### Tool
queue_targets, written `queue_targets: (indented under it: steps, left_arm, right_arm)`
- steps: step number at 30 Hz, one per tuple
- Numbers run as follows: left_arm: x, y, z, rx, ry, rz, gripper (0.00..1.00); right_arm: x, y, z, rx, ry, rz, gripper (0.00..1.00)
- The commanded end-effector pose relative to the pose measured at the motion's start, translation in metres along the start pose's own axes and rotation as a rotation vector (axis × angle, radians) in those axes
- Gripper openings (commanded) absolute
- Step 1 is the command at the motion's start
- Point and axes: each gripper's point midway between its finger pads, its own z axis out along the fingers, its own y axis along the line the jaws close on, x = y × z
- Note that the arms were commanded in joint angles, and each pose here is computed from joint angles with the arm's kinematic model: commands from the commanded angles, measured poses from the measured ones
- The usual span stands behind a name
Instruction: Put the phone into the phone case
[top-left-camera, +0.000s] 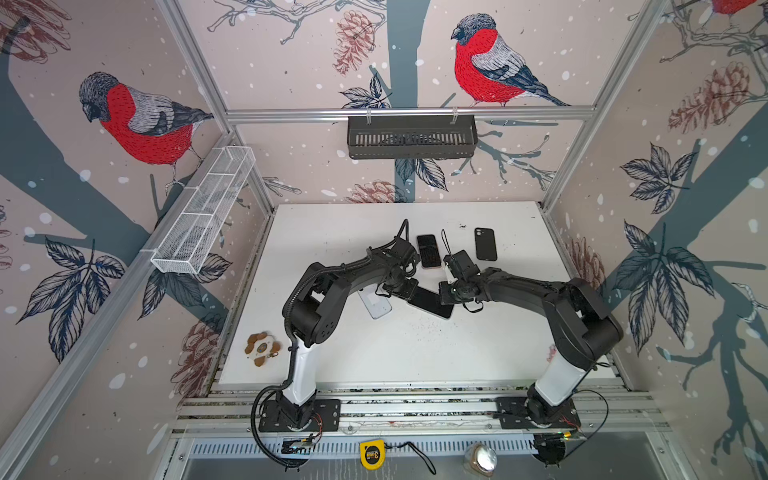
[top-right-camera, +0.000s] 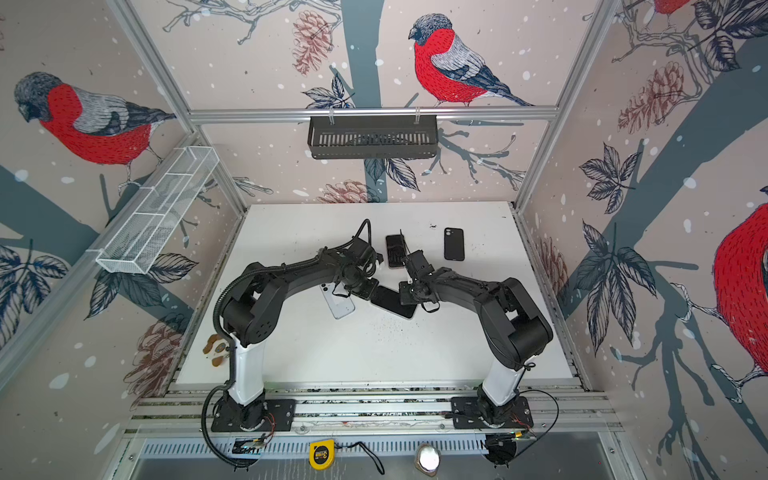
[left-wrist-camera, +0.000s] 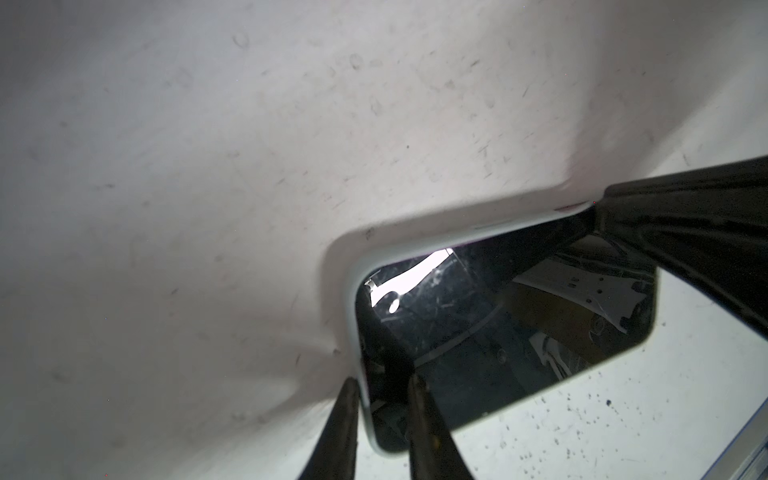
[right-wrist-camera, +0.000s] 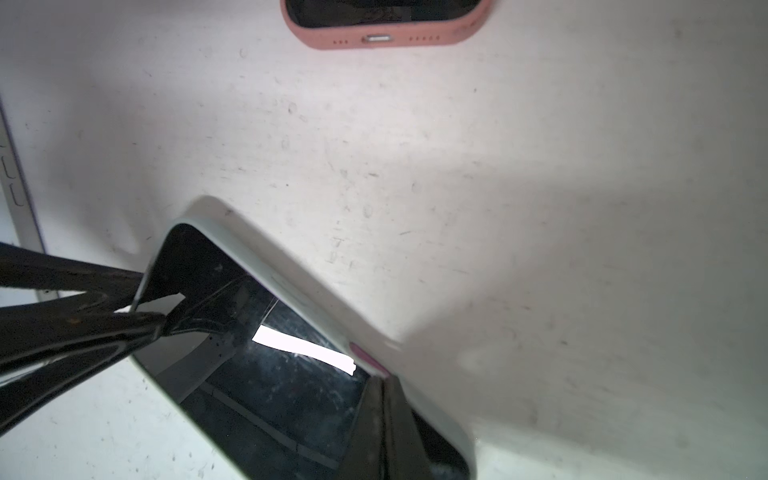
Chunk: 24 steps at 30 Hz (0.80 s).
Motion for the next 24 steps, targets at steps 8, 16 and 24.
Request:
queue_targets:
  steps: [8,16,24]
  left_arm:
    - [-0.002,0.015,-0.029,-0.062,-0.053,-0.021,0.22]
    - [-0.034,0.021,-0.097,-0.058,-0.312,-0.024,0.30]
    - [-0.035,0.024,-0.102,-0.070,-0.317,-0.029,0.30]
  right_arm:
    - [-0.002,0.000,-0.033,0.017,0.003,-0.062,0.26]
    - [-0.012,-0.009,-0.019,-0.013,0.008,-0.011,0.29]
    - [0.007,-0.006,0.000,-0.062,0.071,0.031,0.24]
